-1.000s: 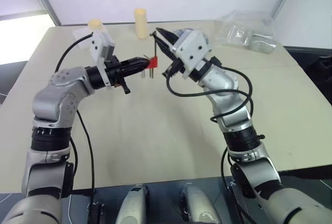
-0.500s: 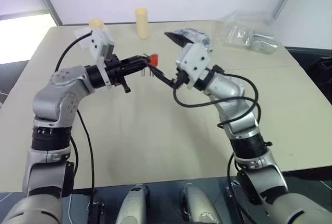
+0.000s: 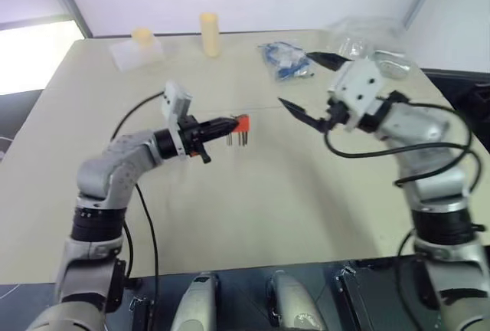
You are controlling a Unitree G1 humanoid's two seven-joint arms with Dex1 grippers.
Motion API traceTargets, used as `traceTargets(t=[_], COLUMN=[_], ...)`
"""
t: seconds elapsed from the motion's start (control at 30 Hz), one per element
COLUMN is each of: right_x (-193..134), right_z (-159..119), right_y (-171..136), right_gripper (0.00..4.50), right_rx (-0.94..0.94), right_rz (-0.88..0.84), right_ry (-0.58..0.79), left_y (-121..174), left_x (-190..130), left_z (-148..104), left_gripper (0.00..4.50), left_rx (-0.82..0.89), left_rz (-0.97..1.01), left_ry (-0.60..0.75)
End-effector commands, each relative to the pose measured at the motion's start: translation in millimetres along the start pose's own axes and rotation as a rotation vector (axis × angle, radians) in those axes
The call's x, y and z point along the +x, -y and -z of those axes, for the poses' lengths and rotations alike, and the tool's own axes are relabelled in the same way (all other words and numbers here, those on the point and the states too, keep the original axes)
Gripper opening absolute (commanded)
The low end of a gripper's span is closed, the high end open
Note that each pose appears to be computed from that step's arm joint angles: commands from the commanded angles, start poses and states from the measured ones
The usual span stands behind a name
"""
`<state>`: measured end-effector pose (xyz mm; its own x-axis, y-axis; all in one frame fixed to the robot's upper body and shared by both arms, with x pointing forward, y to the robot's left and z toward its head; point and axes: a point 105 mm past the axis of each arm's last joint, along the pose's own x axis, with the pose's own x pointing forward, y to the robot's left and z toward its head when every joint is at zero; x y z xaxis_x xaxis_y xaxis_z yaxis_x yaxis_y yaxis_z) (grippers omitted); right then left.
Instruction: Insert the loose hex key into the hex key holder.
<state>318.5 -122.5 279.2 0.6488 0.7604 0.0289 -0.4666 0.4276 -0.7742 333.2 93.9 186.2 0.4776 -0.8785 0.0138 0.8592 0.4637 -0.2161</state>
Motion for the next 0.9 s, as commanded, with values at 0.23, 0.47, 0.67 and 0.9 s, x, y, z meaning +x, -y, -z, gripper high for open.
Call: traceTargets(t=[0.23,0.47,0.67,0.9], right_x=[-5.1,-5.5,-5.0,-3.4], right_z=[-11.0,-8.2,-7.1,-7.2], right_y=[-9.6,-12.7,-14.1,-16.0], right_gripper=[4.44,4.44,4.44,4.44], right_rx=[-0.019,-0.003,0.0,0.009], right_rz=[-0.036,-0.024,-0.015,-0.009], right_ry=[0.01,-0.004,-0.009,-0.007], left_y=[16.0,20.7,9.9,-17.3], left_x=[30.8,52.1,55.6,50.7], left_z=[10.4,31.9,59.4,85.8], left_gripper=[0.0,0.0,0.0,0.0], left_rx=[-0.16,-0.292,-0.47,-0.613], left_rz=[0.073,0.115,0.054,-0.099], left_ry=[0.04,0.001,-0.066,-0.116])
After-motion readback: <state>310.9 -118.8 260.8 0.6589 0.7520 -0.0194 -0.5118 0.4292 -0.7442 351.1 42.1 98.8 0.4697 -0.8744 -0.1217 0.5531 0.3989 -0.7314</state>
